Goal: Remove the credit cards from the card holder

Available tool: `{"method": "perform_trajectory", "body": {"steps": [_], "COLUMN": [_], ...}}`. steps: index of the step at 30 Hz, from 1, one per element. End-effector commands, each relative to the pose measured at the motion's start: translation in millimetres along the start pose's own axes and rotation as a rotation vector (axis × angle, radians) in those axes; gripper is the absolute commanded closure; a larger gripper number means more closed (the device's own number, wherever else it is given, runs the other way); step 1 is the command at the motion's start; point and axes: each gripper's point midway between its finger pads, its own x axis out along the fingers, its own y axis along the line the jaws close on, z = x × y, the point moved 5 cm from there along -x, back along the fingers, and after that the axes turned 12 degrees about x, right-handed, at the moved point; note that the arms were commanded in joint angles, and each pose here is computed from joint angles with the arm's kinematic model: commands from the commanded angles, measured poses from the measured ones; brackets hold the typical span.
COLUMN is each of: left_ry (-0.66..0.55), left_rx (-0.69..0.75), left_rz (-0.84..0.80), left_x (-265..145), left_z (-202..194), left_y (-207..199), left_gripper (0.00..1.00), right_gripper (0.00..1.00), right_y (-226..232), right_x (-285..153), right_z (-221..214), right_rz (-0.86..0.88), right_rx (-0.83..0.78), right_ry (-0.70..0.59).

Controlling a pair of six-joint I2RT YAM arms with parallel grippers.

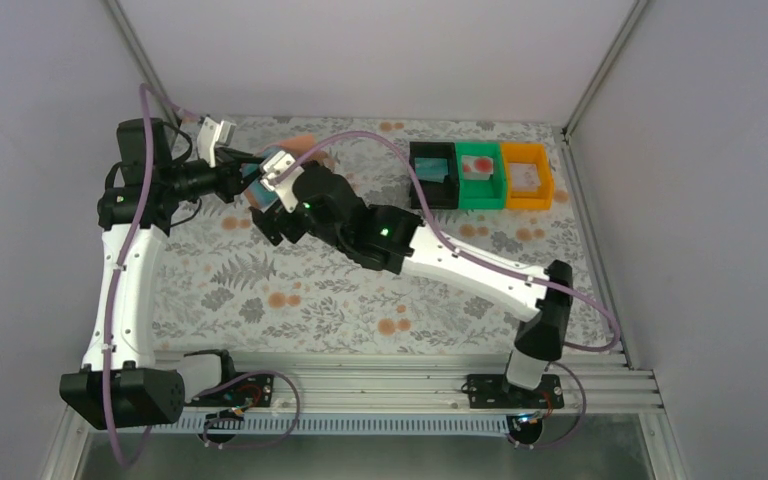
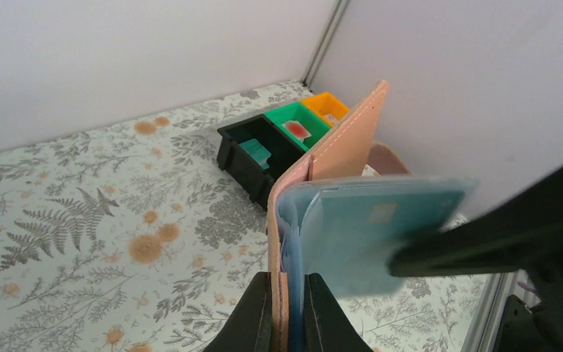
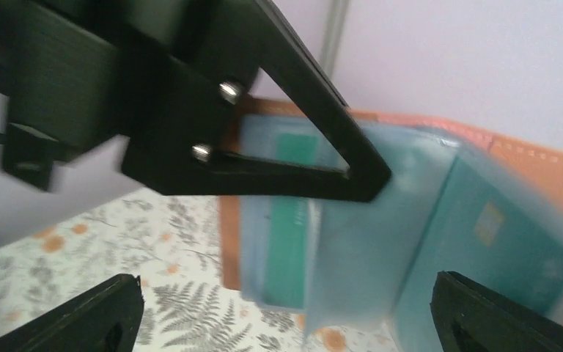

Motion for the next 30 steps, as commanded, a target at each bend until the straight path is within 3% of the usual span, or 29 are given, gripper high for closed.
{"method": "perform_trajectory", "body": {"steps": [1, 6, 11, 16, 19, 20, 23, 26, 28, 30], "left_ry": [-0.019, -0.032, -0.033, -0.046, -0.046, -0.046, -0.043, -0.042, -0.039, -0.037], "left_rx": [-0.002, 0.004, 0.0, 0.001, 0.002, -0.002, -0.015, -0.018, -0.022, -0.022], "left_rz": [0.008, -0.014, -0.033, -0.066, -0.081, -0.085, -0.084, -0.086, -0.085, -0.088], "left_x": [-2.8, -4.6, -3.3, -3.9, -3.4, -3.0, -0.5, 0.6, 1.1, 1.2], "left_z": [2.0, 5.2, 3.5, 4.9, 3.2, 2.8, 2.6, 2.7, 1.9, 1.3], "left_y": [0.7, -3.2, -3.8, -8.8, -10.0, -9.9, -5.7, -3.8, -2.0, -1.1], "left_gripper": [0.98, 0.98, 0.98, 0.98, 0.98, 0.98, 0.98, 0.98, 0.98, 0.98], "right_gripper": [0.0, 0.04, 0.27, 0.33, 0.52, 0.53, 0.42, 0.41, 0.49, 0.63], "right_y": [-24.3, -54.2, -58.2, -44.1, -38.0, -34.4, -26.6, -33.3, -36.9, -41.7], "right_x": [11.2, 24.9, 32.8, 55.3, 59.6, 60.1, 61.1, 64.1, 67.5, 68.0], "right_z": [0.4, -1.7, 7.0, 6.6, 4.5, 1.3, -7.6, -10.8, -11.7, -7.9], "right_rz": [-0.214, -0.258, -0.145, -0.01, 0.043, 0.073, 0.143, 0.089, 0.065, 0.064], "right_rx": [-0.01, 0.018, 0.036, 0.014, -0.005, -0.012, -0.013, -0.011, -0.022, -0.015], "right_ry": [0.014, 0.044, 0.006, 0.012, 0.031, 0.041, 0.076, 0.083, 0.079, 0.069]}}
